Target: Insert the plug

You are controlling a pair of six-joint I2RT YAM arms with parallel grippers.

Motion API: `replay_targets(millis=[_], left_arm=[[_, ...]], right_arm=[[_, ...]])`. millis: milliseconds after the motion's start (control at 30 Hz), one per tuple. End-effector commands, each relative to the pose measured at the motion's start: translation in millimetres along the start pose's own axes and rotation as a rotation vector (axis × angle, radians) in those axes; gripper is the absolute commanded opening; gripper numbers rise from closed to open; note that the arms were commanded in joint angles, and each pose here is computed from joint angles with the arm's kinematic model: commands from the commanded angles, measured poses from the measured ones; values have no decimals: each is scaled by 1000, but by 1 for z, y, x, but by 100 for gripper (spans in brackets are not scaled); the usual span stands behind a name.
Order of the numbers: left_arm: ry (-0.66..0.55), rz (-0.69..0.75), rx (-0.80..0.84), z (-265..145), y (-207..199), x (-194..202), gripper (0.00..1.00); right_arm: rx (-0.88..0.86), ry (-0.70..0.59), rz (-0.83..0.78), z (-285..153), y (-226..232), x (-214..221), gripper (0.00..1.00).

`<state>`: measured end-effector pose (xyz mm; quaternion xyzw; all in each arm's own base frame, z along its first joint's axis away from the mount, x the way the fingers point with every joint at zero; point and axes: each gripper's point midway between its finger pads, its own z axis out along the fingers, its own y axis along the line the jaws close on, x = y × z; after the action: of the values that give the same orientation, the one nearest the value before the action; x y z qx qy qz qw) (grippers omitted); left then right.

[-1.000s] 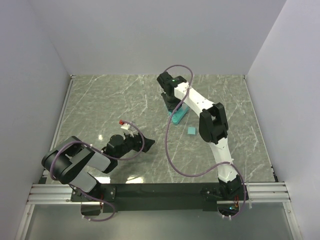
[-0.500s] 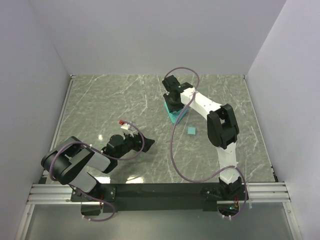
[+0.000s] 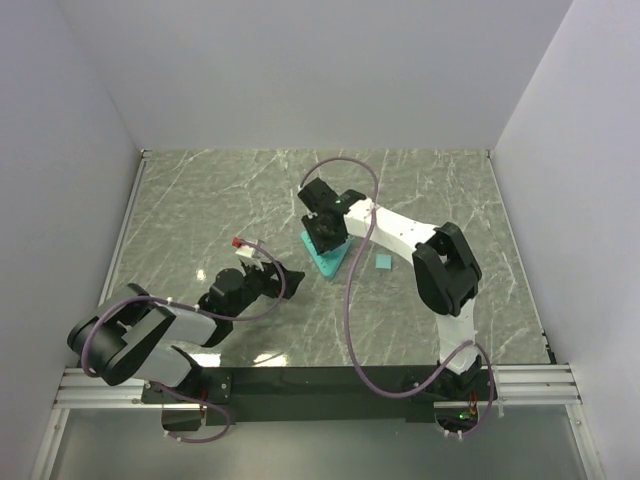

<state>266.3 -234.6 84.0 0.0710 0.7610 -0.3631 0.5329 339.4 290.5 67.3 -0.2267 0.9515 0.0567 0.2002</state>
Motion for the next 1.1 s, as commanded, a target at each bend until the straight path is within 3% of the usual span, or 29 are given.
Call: replay_targets(millis=[0, 233, 433, 1067], left_arm=[[-82, 28, -76, 0, 14, -21, 93], [-184, -9, -139, 2, 31, -46, 91], [-225, -62, -50, 8, 12, -59, 89], [-242, -108, 74, 48, -3, -58, 86]], right_arm=[[-53, 248, 3, 5, 27, 82, 9], [-45, 261, -20, -12, 37, 118, 10], [-37, 281, -56, -13, 41, 131, 10], [-29, 285, -96, -9, 44, 126, 9]])
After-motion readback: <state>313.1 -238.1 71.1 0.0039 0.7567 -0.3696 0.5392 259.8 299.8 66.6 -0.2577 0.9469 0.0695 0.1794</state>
